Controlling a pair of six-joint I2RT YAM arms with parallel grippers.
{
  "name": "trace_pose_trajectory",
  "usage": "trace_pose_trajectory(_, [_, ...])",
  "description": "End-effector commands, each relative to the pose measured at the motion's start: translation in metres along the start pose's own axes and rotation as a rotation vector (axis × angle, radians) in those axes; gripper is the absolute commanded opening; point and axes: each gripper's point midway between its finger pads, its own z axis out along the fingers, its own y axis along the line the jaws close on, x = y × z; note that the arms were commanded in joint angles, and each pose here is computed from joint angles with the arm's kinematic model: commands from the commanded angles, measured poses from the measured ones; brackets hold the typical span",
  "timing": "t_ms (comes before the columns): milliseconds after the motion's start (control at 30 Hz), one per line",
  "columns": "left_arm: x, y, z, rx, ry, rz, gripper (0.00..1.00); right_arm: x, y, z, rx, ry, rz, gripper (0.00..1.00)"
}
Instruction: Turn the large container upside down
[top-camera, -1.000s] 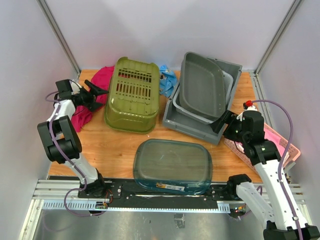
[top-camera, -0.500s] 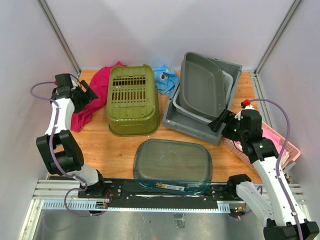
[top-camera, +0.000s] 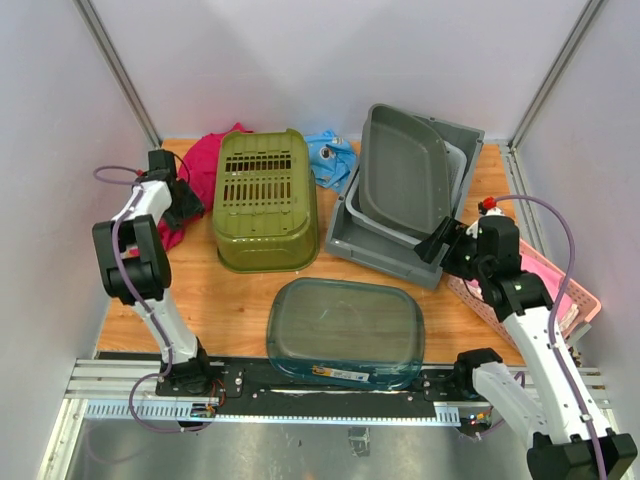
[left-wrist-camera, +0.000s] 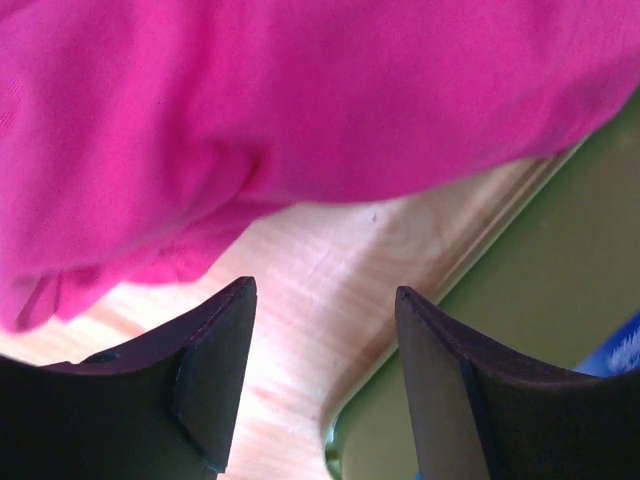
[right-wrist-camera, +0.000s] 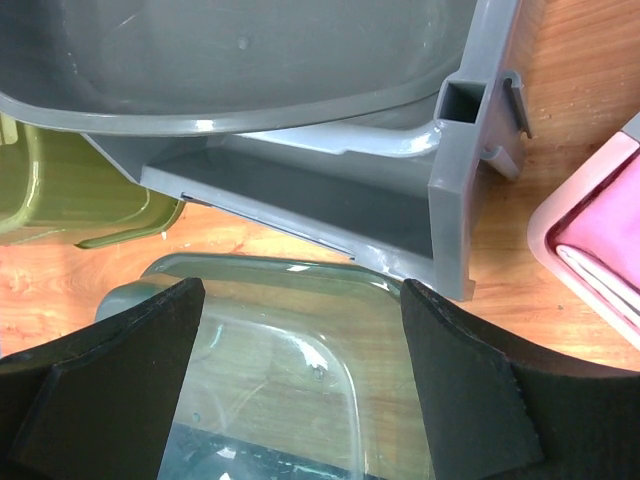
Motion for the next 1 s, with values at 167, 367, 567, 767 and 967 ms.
trace_pose_trajectory(167, [-0.055,-0.037,0.058,0.008,-0.04,-0.039,0.62,-0.002,0.002,0.013,0.016,0.03,-0.036,0.82])
trace_pose_trajectory(367, [-0.105,-0.075,0.103,0.065,-0.065,-0.028,0.64,-0.004,-0.002,0.017,0.042,0.033,-0.042,0.81])
trace_pose_trajectory(567, [-0.145,-0.113,0.113,0.174,-0.139,-0.004,0.72,-0.008,-0.002,0.023,0.065,0.052,-0.041,0.81])
trace_pose_trajectory(767, [-0.198,-0.135,0.008,0.183,-0.368,0.076,0.84,-0.011,0.003,0.025,0.048,0.05,-0.027,0.81])
trace_pose_trajectory(967, [-0.212,-0.143,-0.132,0.233,-0.553,0.114,0.92,-0.007,0.01,0.019,0.003,0.048,-0.019,0.81])
